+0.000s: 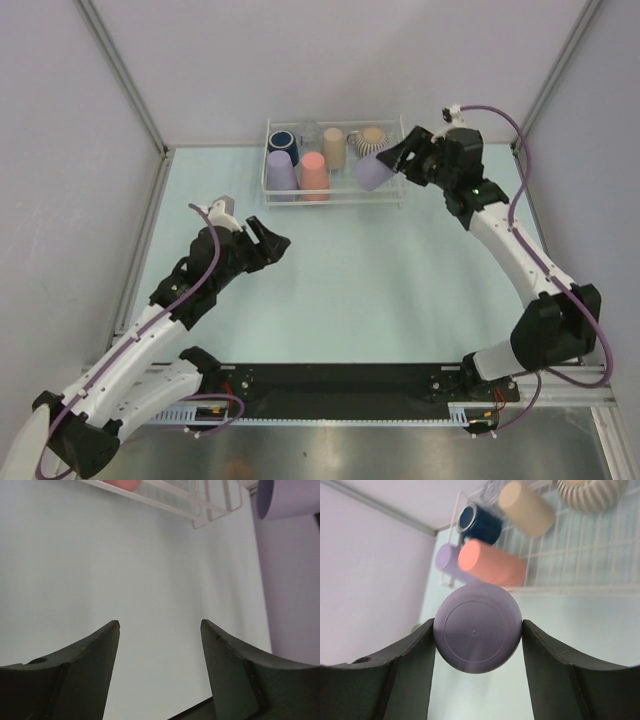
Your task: Unload the cups from the dish rack
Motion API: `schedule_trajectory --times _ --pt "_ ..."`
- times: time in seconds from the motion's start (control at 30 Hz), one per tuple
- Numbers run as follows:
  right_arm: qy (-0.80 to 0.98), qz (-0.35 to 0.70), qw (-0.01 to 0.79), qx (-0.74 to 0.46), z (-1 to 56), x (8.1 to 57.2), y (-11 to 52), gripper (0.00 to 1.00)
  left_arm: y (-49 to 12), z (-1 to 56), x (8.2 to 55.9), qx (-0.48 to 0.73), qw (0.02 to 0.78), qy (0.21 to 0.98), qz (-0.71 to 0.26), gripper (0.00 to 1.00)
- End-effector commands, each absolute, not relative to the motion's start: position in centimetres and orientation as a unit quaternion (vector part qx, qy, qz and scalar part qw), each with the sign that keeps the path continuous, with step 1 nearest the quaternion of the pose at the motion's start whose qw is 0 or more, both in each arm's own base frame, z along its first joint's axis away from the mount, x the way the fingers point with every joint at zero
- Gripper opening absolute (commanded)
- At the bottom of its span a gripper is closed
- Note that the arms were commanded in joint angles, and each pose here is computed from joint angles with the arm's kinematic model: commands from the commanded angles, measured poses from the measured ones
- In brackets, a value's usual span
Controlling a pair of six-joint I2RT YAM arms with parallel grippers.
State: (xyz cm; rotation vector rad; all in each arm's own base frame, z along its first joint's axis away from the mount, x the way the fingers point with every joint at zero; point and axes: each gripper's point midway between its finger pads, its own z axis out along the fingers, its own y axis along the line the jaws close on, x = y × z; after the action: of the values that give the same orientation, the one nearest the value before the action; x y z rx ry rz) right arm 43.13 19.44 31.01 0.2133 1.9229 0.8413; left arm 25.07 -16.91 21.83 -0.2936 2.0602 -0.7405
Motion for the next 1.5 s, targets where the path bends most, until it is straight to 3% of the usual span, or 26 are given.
schedule_trajectory --times 0.0,0.27,0.53,1.47 --pt "0.688 0.542 0.481 0.040 38.1 36.7 21.0 0.00 -21.1 26.8 25.1 -0.111 0.461 0.755 -0.453 0.72" --pt "0.612 0.669 0.417 0.064 36.7 28.2 20.2 0.00 -23.0 27.9 24.5 -0.099 0.453 0.704 -0.537 0.76" --pt "0.601 0.690 0.392 0.099 33.0 24.3 19.9 0.00 -24.7 29.1 24.1 -0.086 0.424 0.678 -0.595 0.77" --pt "0.620 0.691 0.359 0.092 28.8 25.9 26.7 0.00 -27.6 31.0 20.1 -0.054 0.362 0.652 -0.664 0.75"
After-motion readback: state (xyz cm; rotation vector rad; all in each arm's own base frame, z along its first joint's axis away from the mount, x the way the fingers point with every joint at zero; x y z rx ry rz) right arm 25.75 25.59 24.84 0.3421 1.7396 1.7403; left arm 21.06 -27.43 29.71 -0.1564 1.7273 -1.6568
